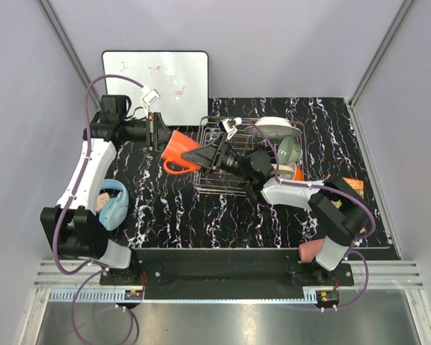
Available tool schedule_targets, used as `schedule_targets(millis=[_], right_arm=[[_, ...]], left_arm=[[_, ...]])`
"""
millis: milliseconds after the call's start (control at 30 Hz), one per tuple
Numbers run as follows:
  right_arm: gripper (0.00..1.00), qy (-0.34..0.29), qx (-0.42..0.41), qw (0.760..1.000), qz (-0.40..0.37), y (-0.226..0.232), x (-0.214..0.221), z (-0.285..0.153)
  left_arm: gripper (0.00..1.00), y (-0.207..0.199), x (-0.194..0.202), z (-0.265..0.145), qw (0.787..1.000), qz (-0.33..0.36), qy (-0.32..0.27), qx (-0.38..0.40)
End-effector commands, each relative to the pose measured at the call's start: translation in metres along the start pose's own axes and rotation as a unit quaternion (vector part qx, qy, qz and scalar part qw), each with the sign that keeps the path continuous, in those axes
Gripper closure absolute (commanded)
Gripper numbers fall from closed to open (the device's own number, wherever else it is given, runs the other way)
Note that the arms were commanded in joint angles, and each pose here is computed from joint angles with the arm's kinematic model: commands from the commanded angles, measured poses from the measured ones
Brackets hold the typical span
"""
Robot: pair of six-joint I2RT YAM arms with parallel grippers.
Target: Load the mixed dishes into the dish rack
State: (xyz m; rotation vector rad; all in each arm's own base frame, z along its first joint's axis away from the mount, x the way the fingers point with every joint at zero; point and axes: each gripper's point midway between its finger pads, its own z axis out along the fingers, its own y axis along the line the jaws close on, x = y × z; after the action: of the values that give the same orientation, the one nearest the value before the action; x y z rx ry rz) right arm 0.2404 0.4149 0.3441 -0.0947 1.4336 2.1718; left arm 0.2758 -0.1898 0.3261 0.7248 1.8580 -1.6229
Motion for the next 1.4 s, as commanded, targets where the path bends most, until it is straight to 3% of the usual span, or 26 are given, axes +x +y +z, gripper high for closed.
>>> schedule_targets(millis=[0, 67, 100, 167, 400, 467, 500, 533, 567, 600, 633, 700, 767, 867, 967, 1167, 1367], right_arm=[[0.03, 0.015, -0.062, 0.998, -0.010, 0.032, 0.008, 0.007], [0.15, 0.013, -0.061, 0.998, -0.008, 0.032, 0.008, 0.005], [0.28, 0.013, -0.062, 0.998, -0.009, 0.033, 0.009, 0.005], [0.39, 0.011, -0.061, 0.998, -0.014, 0.035, 0.007, 0.005], [0.55, -0.008, -0.042, 0.997, -0.061, 0.045, -0.011, -0.003], [0.69, -0.007, -0.039, 0.996, -0.077, 0.054, -0.016, -0.005], [0.75, -0.004, -0.019, 0.996, -0.090, 0.048, -0.017, -0.005], [0.80, -0.004, -0.007, 0.995, -0.101, 0.047, -0.021, -0.005], [0.95, -0.003, -0.001, 0.993, -0.116, 0.057, -0.023, -0.006], [1.00, 0.006, 0.038, 0.990, -0.134, 0.044, -0.023, -0.007], [1.00, 0.006, 0.052, 0.988, -0.148, 0.044, -0.026, -0.008], [1.00, 0.015, 0.083, 0.981, -0.175, 0.043, -0.028, -0.012], [1.00, 0.015, 0.099, 0.976, -0.195, 0.048, -0.033, -0.016], [1.00, 0.024, 0.156, 0.963, -0.219, 0.040, -0.042, -0.023], [1.00, 0.048, 0.257, 0.933, -0.247, 0.018, -0.055, -0.030], [1.00, 0.083, 0.421, 0.856, -0.288, -0.016, -0.085, -0.049], [1.00, 0.124, 0.516, 0.789, -0.309, -0.046, -0.110, -0.055]], left_arm=[[1.00, -0.013, -0.012, 0.000, 0.999, 0.037, -0.003, 0.024], [1.00, -0.010, -0.011, 0.001, 0.999, 0.038, -0.003, 0.019], [1.00, -0.009, -0.011, 0.001, 0.999, 0.038, -0.003, 0.019], [1.00, -0.008, -0.010, 0.001, 0.999, 0.038, -0.003, 0.019], [0.99, -0.008, -0.002, 0.000, 0.999, 0.036, -0.002, 0.017], [0.90, -0.006, 0.002, 0.000, 0.999, 0.032, -0.002, 0.016], [0.77, -0.005, 0.003, 0.000, 0.999, 0.031, -0.003, 0.015], [0.72, -0.002, 0.003, -0.002, 1.000, 0.028, -0.005, 0.008], [0.66, -0.002, 0.003, -0.003, 1.000, 0.029, -0.006, 0.005], [0.59, -0.001, 0.004, -0.004, 1.000, 0.026, -0.007, 0.003], [0.46, 0.001, 0.003, -0.006, 1.000, 0.027, -0.010, -0.002], [0.38, 0.003, 0.005, -0.008, 1.000, 0.026, -0.012, -0.005], [0.02, 0.005, 0.006, -0.010, 0.999, 0.026, -0.015, -0.017], [0.01, 0.014, 0.007, -0.016, 0.998, 0.034, -0.020, -0.041], [0.01, 0.031, 0.006, -0.030, 0.995, 0.038, -0.031, -0.082], [0.01, 0.087, 0.032, -0.037, 0.978, 0.043, 0.007, -0.204], [0.01, 0.123, 0.062, -0.013, 0.946, 0.115, 0.061, -0.298]])
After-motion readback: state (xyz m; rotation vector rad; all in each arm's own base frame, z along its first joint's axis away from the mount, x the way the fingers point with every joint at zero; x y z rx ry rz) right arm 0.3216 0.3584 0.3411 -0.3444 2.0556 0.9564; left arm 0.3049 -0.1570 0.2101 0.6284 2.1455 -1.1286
